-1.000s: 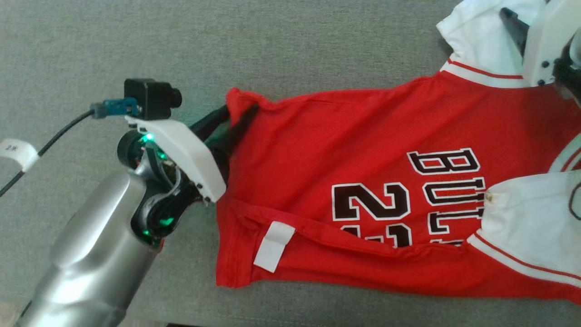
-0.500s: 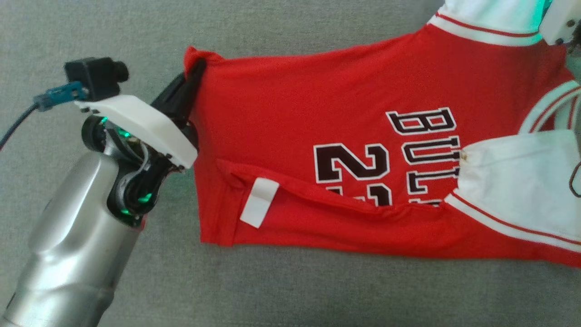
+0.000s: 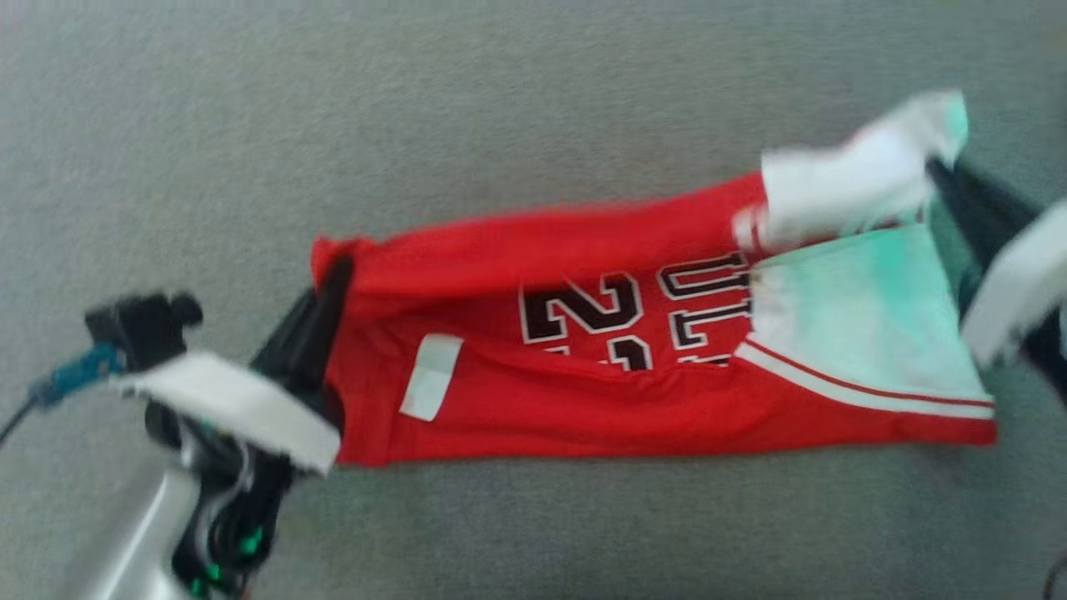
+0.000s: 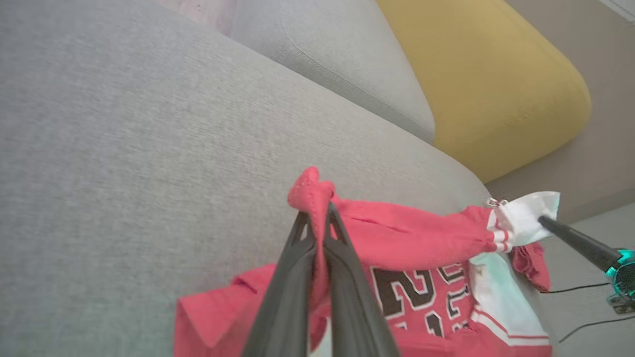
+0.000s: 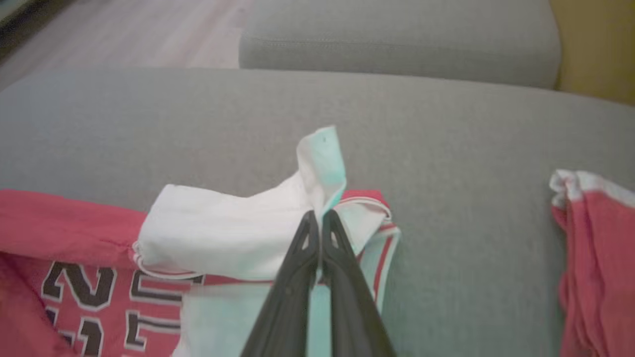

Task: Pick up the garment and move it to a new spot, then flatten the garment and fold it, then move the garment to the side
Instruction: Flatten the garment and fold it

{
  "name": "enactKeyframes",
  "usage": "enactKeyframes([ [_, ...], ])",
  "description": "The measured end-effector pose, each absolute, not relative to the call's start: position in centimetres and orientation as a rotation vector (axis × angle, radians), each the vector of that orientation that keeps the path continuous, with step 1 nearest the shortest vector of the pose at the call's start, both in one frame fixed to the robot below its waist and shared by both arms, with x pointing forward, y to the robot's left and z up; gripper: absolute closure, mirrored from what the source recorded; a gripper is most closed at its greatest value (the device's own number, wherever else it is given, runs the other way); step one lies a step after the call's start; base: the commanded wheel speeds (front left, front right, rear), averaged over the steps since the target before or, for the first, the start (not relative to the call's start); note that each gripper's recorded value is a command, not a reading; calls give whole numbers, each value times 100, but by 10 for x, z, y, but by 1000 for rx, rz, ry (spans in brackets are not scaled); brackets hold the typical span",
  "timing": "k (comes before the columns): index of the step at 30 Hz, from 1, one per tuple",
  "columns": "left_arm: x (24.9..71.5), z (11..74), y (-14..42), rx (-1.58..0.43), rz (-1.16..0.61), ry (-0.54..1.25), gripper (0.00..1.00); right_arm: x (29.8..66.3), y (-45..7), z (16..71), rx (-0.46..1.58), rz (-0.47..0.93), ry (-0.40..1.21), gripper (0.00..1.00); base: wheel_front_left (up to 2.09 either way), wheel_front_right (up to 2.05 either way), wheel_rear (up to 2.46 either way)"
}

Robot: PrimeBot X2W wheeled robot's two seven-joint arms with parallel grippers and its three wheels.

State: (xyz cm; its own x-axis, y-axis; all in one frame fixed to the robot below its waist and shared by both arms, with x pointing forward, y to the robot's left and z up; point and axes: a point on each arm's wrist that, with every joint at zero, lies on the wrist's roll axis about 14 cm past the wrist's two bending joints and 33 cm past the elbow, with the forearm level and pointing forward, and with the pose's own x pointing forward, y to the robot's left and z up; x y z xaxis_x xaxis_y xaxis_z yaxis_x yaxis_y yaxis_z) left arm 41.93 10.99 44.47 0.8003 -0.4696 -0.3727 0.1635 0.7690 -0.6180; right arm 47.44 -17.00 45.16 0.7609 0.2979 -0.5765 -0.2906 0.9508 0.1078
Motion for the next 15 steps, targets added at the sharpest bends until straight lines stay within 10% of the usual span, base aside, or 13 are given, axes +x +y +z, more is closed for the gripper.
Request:
enactKeyframes([
  [6, 391, 443, 98, -664, -363, 584, 100, 410, -182, 433, 45, 281, 742, 100, 0, 0, 0],
  [7, 386, 439, 97, -666, -358, 603, 100, 403, -182, 428, 37, 282, 764, 73, 0, 0, 0],
  [8, 382, 434, 97, -666, -346, 626, 95, 397, -184, 425, 25, 277, 779, 0, 0, 0, 0],
  [9, 377, 427, 100, -650, -333, 649, 32, 393, -184, 422, 18, 273, 794, 0, 0, 0, 0],
  [10, 372, 419, 105, -609, -322, 671, 0, 390, -185, 420, 17, 274, 807, 0, 0, 0, 0],
  [15, 376, 416, 136, -491, -208, 579, 0, 396, -197, 430, 9, 221, 774, 0, 0, 0, 0],
])
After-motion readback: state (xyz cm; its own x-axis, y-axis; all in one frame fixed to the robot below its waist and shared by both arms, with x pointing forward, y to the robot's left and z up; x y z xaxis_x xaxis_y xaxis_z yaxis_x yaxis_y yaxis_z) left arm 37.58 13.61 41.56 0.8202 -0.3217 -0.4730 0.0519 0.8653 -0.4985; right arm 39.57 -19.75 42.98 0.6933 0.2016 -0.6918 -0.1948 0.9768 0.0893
